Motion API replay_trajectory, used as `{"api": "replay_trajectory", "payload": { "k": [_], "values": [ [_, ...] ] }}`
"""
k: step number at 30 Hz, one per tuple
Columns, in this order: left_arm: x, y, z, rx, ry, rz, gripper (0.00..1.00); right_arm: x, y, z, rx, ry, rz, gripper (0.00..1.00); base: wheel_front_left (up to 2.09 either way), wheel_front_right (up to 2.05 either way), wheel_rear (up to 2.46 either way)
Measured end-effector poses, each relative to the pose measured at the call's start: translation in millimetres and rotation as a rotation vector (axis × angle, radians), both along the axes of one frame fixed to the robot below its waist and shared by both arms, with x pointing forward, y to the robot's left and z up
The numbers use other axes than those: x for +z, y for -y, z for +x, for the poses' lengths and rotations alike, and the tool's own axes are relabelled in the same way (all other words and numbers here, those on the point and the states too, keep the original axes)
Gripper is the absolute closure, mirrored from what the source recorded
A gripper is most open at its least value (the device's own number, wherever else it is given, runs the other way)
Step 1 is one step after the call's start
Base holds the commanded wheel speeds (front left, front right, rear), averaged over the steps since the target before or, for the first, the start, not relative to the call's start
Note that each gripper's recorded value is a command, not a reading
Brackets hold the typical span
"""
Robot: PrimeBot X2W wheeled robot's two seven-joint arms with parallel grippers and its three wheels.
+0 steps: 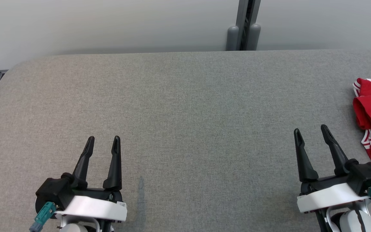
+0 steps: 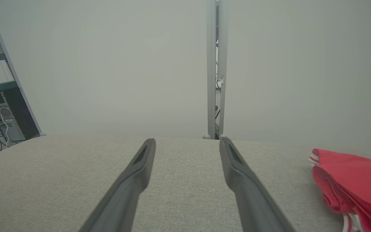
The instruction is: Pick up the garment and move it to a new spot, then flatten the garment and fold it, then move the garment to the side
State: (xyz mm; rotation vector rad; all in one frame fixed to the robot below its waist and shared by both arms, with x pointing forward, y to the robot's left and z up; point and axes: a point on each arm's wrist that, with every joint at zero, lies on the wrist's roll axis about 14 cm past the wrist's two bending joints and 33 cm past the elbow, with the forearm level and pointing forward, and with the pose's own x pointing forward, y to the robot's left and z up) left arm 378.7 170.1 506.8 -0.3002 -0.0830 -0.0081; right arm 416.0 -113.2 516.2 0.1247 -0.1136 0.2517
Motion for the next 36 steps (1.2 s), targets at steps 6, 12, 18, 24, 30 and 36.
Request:
{"api": "replay_trajectory", "payload": {
  "k": [6,12,18,24,30,36],
  "values": [
    [-1,-1,0,0.001,-0.003,-0.022,0.0,1,-1,0,0.001,0.004,0.0,0.0,0.0,0.0,0.0],
    [0,-4,-1,0.005,0.002,-0.041,0.0,2,-2,0,0.007,0.006,-0.001,0.0,0.0,0.0,0.0],
    [-1,-5,-2,0.009,0.0,-0.05,0.0,1,-4,0,0.011,0.003,-0.001,0.0,0.0,0.0,0.0],
    [-26,-2,-12,0.009,-0.082,-0.058,1.0,-25,-5,-11,0.012,-0.082,-0.003,1.0,0.0,0.0,0.0],
    [-34,-3,-16,0.021,-0.116,-0.14,1.0,-34,4,-14,-0.02,-0.14,0.088,1.0,0.0,0.0,0.0],
    [-37,-4,-15,0.029,-0.132,-0.233,1.0,-35,16,-14,-0.054,-0.178,0.194,1.0,0.0,0.0,0.0]
  ]
}}
